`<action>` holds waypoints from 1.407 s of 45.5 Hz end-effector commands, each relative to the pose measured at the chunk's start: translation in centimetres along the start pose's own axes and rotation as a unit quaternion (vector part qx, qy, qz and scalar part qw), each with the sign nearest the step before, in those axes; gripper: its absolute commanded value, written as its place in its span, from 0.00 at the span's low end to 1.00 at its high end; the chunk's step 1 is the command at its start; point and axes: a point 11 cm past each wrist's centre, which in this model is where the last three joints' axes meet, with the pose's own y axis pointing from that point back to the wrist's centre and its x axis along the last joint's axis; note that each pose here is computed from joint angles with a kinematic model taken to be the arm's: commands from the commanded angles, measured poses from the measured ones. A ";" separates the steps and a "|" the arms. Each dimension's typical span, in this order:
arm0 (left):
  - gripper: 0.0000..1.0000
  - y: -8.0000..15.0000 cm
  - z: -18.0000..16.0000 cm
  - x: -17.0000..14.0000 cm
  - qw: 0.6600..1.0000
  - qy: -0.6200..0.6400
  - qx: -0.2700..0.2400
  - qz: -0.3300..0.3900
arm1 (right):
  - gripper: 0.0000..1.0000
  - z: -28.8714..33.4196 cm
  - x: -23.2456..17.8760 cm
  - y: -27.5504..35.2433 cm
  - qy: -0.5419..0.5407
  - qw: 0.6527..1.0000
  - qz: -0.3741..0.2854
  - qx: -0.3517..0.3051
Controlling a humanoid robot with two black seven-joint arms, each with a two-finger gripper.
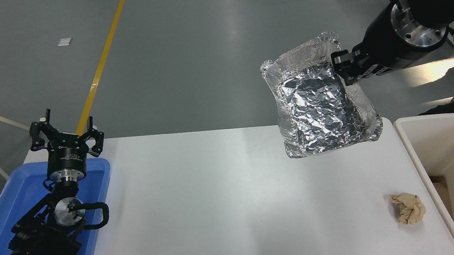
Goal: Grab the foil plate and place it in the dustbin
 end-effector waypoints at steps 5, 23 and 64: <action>0.99 0.0 0.0 0.0 1.000 0.000 0.000 0.000 | 0.00 10.2 0.0 -0.7 -0.022 0.997 0.019 -0.075; 0.99 0.0 0.0 0.0 1.000 0.000 0.000 0.000 | 0.00 29.2 -6.6 -7.5 -0.071 0.975 0.041 -0.209; 0.99 0.0 0.0 0.0 1.000 0.000 -0.001 0.001 | 0.00 32.6 -25.7 -29.1 -0.126 0.946 0.074 -0.290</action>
